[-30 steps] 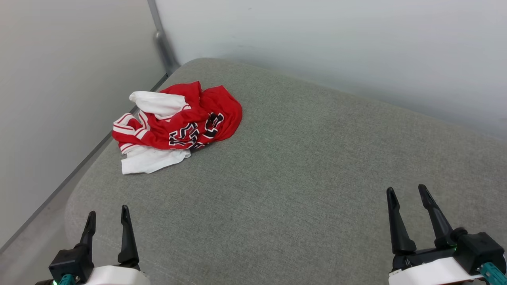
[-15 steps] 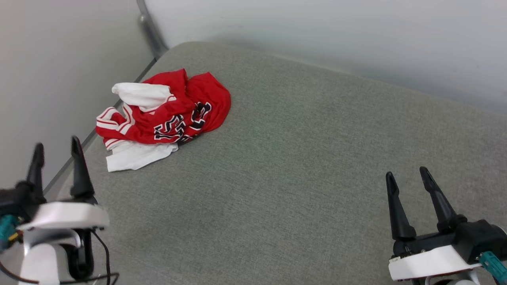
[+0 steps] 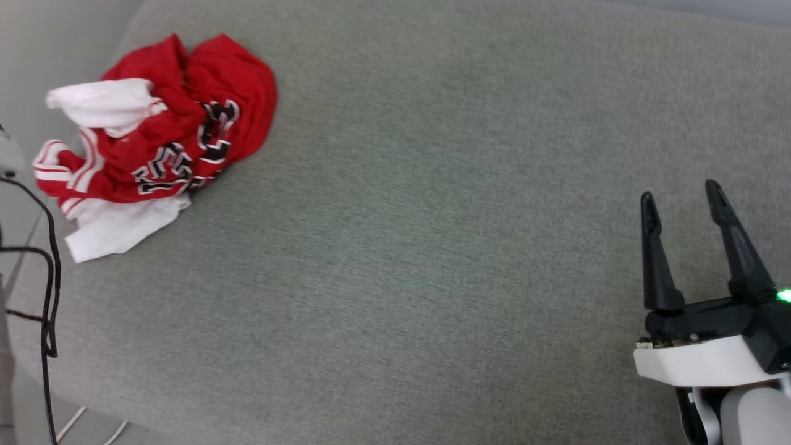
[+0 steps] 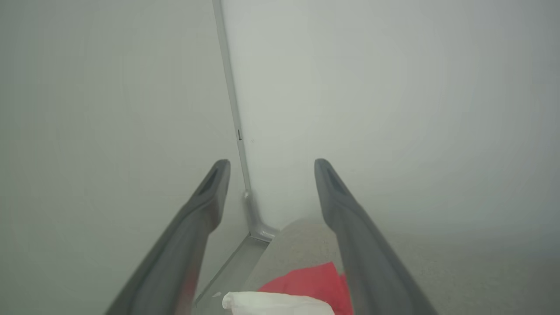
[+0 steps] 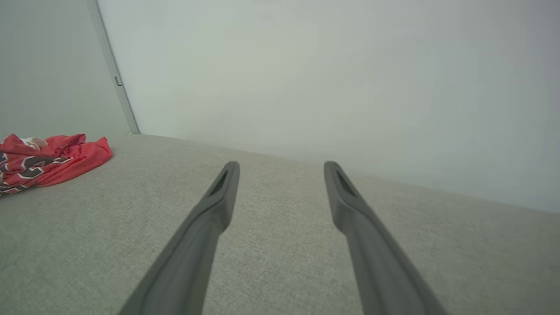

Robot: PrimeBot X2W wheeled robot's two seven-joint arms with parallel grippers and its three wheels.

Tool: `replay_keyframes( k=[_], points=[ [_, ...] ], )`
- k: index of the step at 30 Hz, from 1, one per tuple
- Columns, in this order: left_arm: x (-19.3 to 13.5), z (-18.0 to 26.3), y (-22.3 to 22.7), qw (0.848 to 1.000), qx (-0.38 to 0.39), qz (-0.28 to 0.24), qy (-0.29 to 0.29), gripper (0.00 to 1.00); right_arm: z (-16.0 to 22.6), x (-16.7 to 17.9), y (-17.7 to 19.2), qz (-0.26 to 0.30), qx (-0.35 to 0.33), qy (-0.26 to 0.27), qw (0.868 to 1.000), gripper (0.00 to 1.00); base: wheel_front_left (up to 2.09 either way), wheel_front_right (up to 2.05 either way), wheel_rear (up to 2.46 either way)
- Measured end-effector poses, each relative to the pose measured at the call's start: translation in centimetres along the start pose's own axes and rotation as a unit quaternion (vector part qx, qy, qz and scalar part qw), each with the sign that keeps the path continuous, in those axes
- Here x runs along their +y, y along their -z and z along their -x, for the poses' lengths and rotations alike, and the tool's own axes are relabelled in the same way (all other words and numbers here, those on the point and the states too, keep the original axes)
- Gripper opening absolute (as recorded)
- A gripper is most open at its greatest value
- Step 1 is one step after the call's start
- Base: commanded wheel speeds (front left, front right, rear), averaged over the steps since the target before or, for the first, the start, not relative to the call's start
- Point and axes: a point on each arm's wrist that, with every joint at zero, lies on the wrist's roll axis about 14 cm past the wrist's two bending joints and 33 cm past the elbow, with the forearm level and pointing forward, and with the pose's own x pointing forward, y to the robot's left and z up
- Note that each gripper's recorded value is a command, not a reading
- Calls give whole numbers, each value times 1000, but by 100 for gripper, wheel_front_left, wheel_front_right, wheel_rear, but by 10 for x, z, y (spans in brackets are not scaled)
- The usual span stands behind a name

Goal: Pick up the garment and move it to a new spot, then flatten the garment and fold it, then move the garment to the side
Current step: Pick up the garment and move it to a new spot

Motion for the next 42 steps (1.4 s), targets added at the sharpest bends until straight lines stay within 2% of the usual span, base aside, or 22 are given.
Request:
replay_keyframes(
  k=[2,5,8,13,15,17,19,23,25,27,29,30,31,32,34,37,42],
  points=[
    [-10,-13,20,999,44,17,15,100,2,-8,7,1,8,10,1000,100,0,0,0],
    [-24,-23,51,991,125,10,47,100,3,-18,15,6,14,22,1000,100,0,0,0],
    [-37,-22,86,971,225,15,73,100,6,-27,21,10,22,32,999,100,0,0,0],
    [-51,-2,133,920,378,21,106,100,4,-35,28,16,25,41,999,100,0,0,0],
    [-58,9,148,892,435,33,116,100,4,-37,32,16,29,43,999,100,0,0,0],
    [-68,28,167,857,496,50,128,100,5,-39,38,17,36,44,998,100,0,0,0],
    [-72,39,178,832,536,58,133,100,6,-40,42,17,41,45,998,100,0,0,0],
    [-68,64,202,779,611,40,130,100,7,-45,48,19,47,51,997,100,0,0,0],
    [-74,74,212,762,632,32,136,100,8,-47,51,20,50,54,997,100,0,0,0],
    [-81,82,221,751,644,35,142,100,9,-49,53,20,54,56,997,100,0,0,0],
    [-83,85,225,746,649,31,144,100,11,-50,55,20,58,58,996,100,0,0,0],
    [-85,86,227,744,651,32,144,85,11,-51,55,21,59,59,996,100,0,0,0],
    [-86,87,227,744,652,29,147,17,12,-51,56,21,59,59,996,100,0,0,0],
    [-87,86,228,745,650,27,148,0,12,-51,56,21,60,60,996,100,0,0,0],
    [-88,85,226,748,646,23,152,0,12,-52,55,21,60,60,996,100,0,0,0],
    [-87,77,218,764,626,14,158,0,12,-51,49,18,54,62,996,100,0,0,0],
    [-84,43,178,814,555,-6,173,0,12,-48,32,10,37,62,997,100,0,0,0]
  ],
)
